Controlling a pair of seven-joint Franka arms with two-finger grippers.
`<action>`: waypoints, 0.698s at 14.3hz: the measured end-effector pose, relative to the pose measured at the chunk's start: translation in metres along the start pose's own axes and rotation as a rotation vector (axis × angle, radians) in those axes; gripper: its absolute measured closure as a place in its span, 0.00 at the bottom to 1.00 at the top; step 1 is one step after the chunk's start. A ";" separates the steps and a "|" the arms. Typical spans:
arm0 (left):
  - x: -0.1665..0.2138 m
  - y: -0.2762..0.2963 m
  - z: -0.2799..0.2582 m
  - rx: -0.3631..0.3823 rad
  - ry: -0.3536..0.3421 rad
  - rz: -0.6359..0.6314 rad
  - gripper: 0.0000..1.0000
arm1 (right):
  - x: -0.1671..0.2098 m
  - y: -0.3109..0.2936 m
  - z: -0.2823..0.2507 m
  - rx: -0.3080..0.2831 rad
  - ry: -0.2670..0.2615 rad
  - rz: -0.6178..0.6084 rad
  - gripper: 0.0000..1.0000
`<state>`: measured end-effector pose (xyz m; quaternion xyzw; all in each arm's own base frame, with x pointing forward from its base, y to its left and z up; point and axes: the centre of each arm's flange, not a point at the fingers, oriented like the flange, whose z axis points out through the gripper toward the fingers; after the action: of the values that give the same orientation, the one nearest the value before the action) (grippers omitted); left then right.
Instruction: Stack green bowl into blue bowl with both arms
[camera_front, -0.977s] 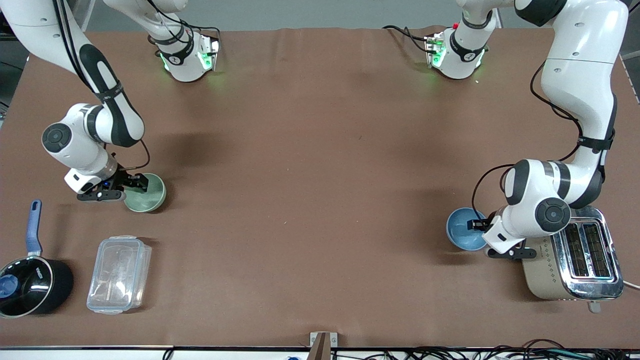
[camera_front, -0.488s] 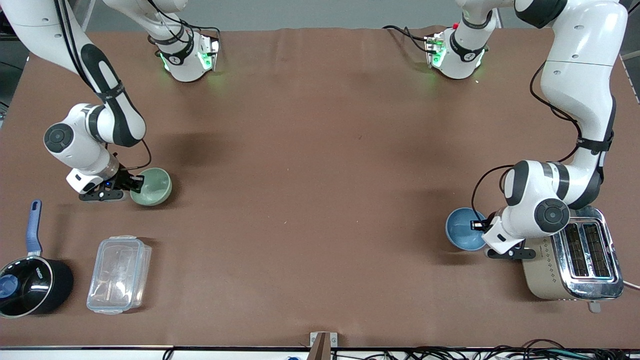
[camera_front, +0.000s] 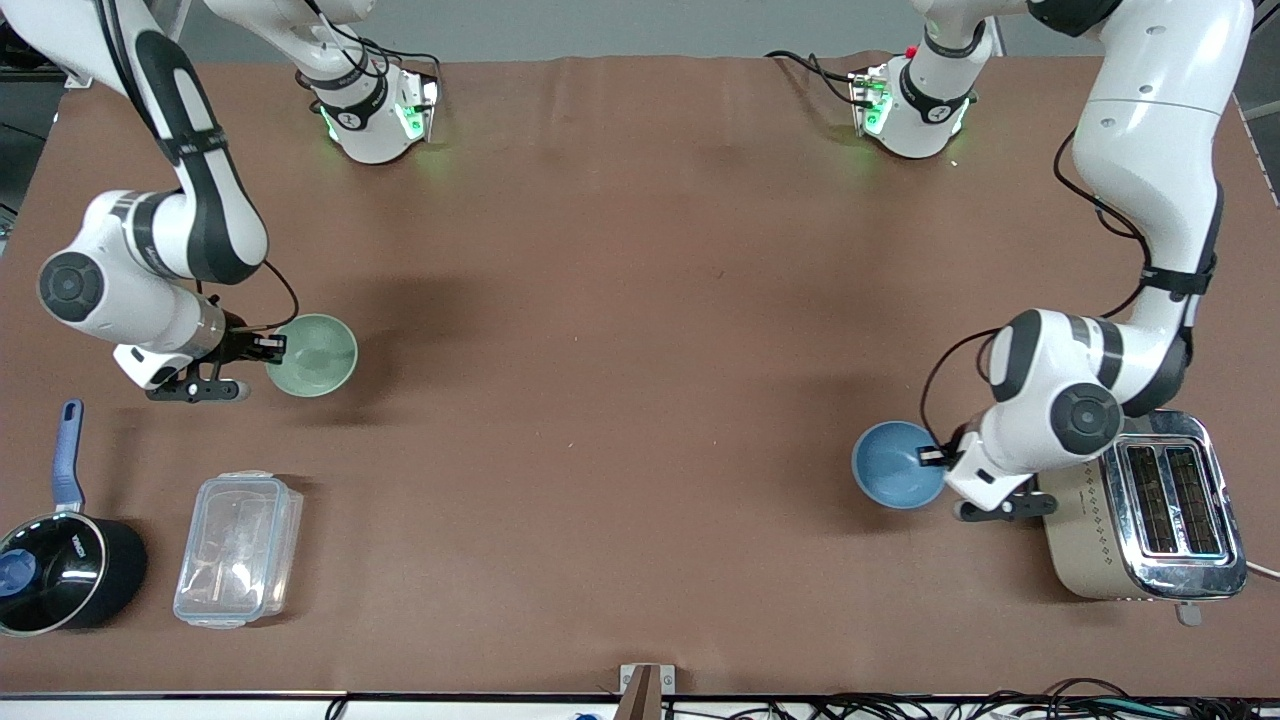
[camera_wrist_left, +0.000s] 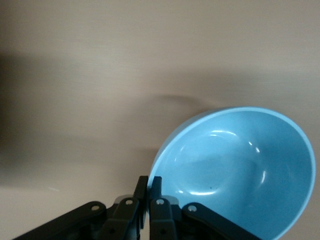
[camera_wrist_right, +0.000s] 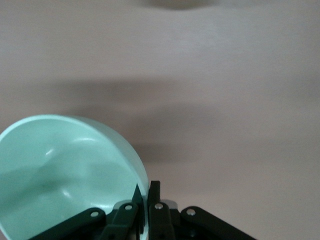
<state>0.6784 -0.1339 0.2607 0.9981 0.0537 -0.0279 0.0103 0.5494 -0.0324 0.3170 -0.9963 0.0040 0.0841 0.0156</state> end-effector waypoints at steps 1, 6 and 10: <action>-0.011 0.035 -0.011 -0.033 0.001 -0.031 0.95 | 0.004 -0.015 -0.025 0.021 -0.018 0.013 0.95; -0.108 0.211 -0.030 -0.117 -0.063 -0.090 0.95 | 0.017 -0.091 -0.134 0.063 -0.001 0.098 0.95; -0.196 0.318 0.017 -0.137 -0.093 -0.006 0.95 | 0.027 -0.147 -0.135 0.075 0.001 0.182 0.95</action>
<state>0.5173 -0.4714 0.2603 0.9925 0.0582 -0.0705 0.0810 0.6005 0.1097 0.4496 -0.9906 0.0977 0.0843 0.0453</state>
